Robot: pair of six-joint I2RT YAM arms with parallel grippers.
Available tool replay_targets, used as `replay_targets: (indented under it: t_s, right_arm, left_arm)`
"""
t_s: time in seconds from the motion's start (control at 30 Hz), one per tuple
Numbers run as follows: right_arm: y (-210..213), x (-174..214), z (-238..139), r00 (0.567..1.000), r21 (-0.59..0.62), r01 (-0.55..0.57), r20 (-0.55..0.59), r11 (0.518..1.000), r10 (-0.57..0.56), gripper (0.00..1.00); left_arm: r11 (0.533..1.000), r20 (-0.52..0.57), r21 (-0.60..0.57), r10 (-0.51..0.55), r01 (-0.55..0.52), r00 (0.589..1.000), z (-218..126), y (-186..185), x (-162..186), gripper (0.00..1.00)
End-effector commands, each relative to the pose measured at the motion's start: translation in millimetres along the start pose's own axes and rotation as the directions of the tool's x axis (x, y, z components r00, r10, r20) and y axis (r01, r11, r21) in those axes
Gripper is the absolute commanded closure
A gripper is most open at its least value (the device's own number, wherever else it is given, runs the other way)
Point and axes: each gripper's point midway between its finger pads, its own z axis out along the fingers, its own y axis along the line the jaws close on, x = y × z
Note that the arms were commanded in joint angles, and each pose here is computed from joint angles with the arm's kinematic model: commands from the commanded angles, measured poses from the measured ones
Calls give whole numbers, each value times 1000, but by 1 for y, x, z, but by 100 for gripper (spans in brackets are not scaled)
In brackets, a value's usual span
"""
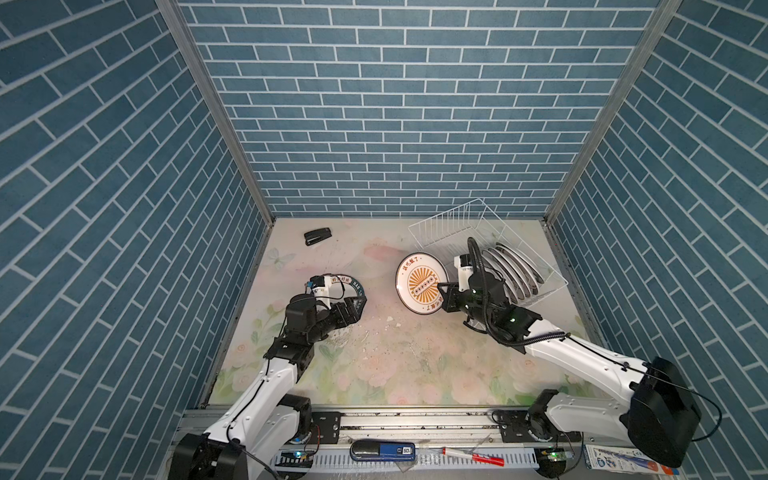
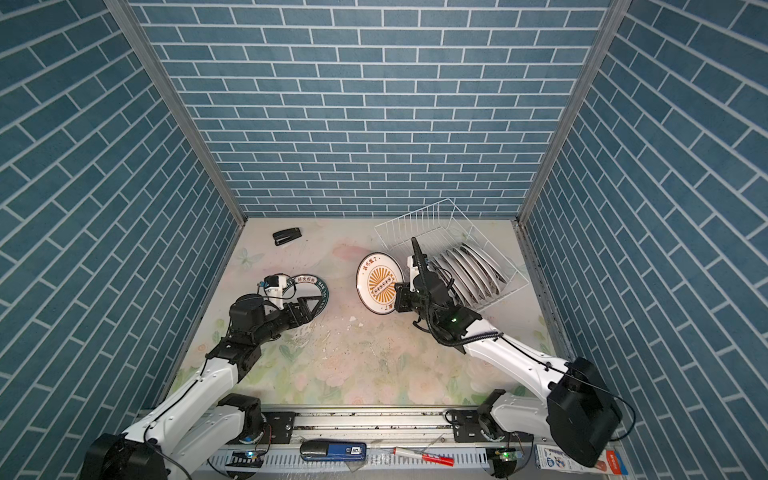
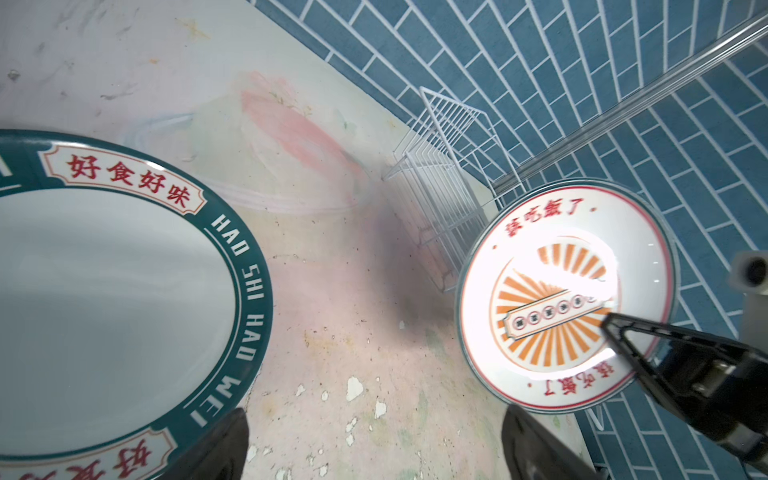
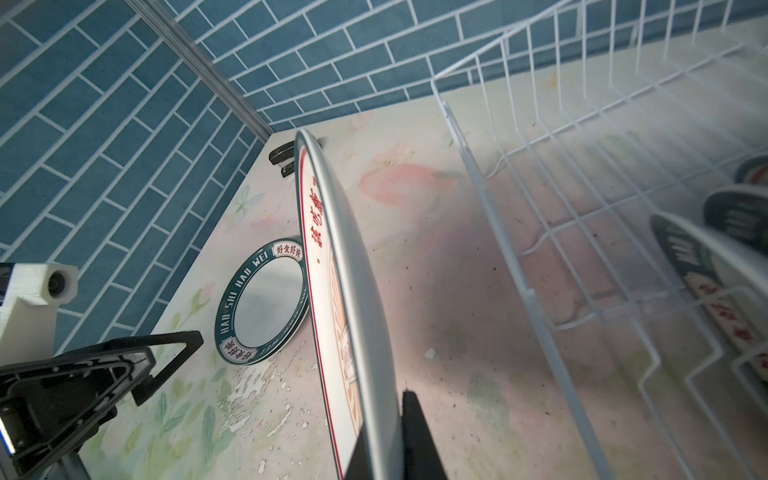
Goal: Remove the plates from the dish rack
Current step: 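Carry the sunburst plate to the left gripper while the left gripper grasps it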
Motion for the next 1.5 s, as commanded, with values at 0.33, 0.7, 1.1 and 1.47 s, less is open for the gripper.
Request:
replay_targets:
  t_s: [0.33, 0.7, 1.1, 1.47]
  right_arm:
    - [41, 13, 24, 976, -225, -214, -100, 951, 196, 100]
    - [64, 28, 40, 938, -341, -337, -199, 878, 283, 100]
    - [76, 35, 51, 914, -401, -397, -251, 826, 318, 100]
    - [85, 37, 60, 918, -439, -386, -268, 811, 292, 97]
  left_arm:
    - [991, -34, 136, 8, -4, 999, 15, -17, 8, 7]
    - [987, -56, 162, 4, 5, 998, 26, -17, 12, 17]
    - [962, -84, 268, -21, 43, 996, 32, -32, 13, 42]
    - [954, -98, 293, -33, 60, 995, 27, -39, 14, 97]
